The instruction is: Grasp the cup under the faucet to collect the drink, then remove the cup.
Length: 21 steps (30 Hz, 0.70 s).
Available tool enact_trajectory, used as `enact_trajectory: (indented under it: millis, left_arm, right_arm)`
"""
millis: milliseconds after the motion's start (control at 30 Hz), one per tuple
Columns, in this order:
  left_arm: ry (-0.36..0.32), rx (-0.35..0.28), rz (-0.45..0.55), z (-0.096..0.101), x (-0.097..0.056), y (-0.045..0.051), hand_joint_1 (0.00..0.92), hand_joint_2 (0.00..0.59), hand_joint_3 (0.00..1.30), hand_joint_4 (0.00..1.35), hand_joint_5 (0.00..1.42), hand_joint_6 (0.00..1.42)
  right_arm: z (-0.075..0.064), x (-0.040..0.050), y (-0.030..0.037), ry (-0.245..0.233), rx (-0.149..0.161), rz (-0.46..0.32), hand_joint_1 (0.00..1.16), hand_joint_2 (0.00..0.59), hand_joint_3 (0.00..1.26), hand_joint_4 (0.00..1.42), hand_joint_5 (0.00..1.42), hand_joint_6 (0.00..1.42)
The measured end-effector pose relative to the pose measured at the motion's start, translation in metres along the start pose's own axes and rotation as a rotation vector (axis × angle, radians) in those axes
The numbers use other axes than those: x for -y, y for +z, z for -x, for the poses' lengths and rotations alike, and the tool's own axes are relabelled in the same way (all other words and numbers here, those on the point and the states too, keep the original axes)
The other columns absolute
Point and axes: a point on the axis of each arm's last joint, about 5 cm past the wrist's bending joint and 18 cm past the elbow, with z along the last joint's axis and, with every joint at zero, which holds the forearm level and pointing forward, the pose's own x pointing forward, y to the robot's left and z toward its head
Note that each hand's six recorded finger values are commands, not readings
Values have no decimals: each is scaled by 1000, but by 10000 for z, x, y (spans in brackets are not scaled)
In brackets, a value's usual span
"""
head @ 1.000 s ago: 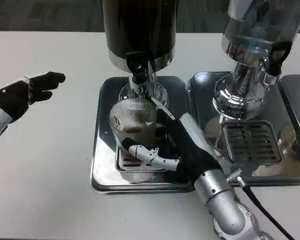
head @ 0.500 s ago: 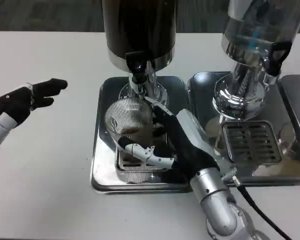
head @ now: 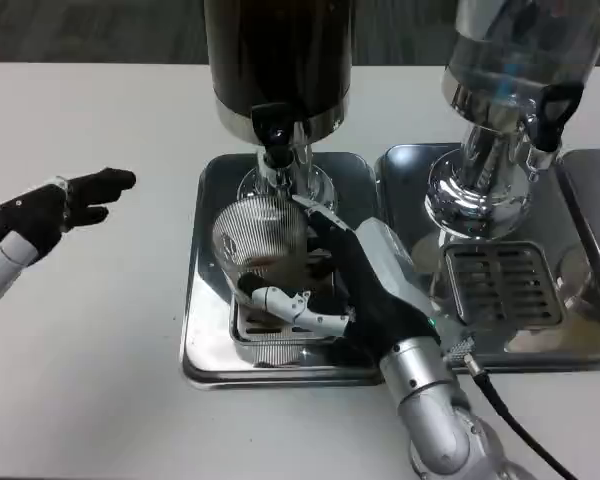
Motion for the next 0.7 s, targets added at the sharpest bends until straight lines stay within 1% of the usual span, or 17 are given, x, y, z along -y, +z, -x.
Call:
enact_trajectory:
  millis: [167, 300, 433, 500, 700]
  left_arm:
    - [-3, -4, 3, -2, 7, -8, 0, 146, 271, 144, 112, 140]
    - [-10, -6, 6, -9, 16, -14, 0, 147, 272, 144, 112, 140]
    - [-14, -10, 9, -11, 23, -22, 0, 148, 277, 144, 112, 140]
    - [-14, -13, 12, -9, 26, -28, 0, 148, 278, 144, 112, 140]
    - [-13, -23, 18, 1, 32, -48, 0, 151, 280, 144, 112, 140]
  right_arm:
    - [3, -8, 1, -13, -1, 5, 687, 214, 268, 329, 519, 813]
    - [7, -13, 2, -29, -2, 5, 707, 220, 300, 407, 583, 924]
    - [14, -19, 1, -49, -2, 7, 728, 213, 334, 459, 642, 1010]
    - [16, -22, 0, -61, -2, 7, 729, 212, 335, 480, 666, 1029]
    - [31, -40, -3, -75, 4, 12, 742, 217, 371, 519, 712, 1111]
